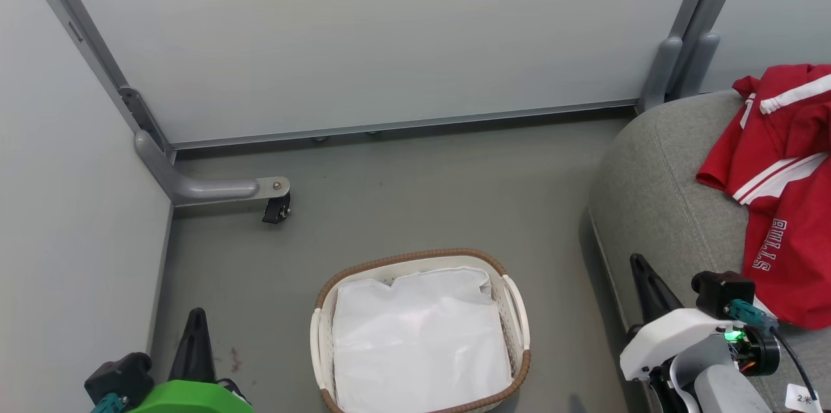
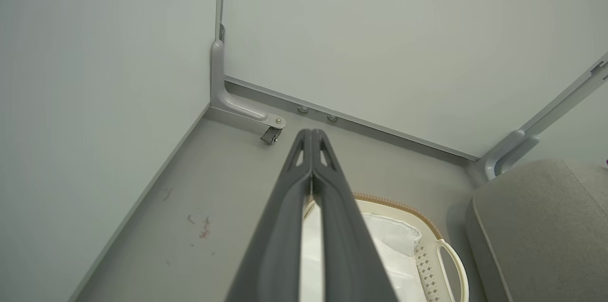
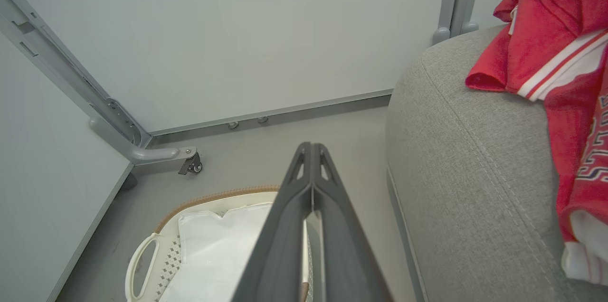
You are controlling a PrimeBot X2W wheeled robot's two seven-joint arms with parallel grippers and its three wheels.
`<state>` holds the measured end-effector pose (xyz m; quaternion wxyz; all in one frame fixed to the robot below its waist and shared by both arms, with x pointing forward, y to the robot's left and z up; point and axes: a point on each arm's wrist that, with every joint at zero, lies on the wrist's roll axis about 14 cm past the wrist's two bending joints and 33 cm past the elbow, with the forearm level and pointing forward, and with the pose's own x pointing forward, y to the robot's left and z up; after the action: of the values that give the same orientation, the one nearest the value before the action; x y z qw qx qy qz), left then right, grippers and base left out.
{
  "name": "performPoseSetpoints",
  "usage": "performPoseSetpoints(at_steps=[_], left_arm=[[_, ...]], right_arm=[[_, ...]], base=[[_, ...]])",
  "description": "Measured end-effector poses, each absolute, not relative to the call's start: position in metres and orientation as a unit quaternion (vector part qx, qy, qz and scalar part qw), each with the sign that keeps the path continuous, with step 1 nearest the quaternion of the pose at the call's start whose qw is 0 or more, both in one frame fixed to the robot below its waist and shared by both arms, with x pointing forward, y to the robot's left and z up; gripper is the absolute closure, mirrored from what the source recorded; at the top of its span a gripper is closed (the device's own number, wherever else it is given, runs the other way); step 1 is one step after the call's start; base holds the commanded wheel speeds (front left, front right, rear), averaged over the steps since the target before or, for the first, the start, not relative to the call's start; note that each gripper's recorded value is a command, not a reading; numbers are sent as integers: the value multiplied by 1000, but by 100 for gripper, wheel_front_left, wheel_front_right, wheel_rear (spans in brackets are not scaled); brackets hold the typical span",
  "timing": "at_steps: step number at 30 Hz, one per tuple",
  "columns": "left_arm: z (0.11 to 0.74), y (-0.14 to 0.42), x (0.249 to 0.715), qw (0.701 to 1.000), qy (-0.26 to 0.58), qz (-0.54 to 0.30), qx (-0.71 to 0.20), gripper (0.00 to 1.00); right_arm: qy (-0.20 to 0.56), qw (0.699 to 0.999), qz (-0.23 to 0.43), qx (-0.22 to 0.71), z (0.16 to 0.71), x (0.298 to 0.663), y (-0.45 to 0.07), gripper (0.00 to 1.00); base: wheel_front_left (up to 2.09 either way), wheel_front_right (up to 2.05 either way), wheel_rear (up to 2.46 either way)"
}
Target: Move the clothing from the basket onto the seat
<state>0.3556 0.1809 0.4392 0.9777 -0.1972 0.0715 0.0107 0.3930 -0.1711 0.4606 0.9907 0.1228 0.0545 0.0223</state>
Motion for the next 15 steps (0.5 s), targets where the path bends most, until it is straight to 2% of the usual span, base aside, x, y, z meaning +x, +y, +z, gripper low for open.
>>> performPoseSetpoints(at_steps=[15], left_arm=[[443,189,359,948,71,38,-309,100]], right_arm=[[51,966,-9,253,466,392,-181,100]], base=[[0,0,0]])
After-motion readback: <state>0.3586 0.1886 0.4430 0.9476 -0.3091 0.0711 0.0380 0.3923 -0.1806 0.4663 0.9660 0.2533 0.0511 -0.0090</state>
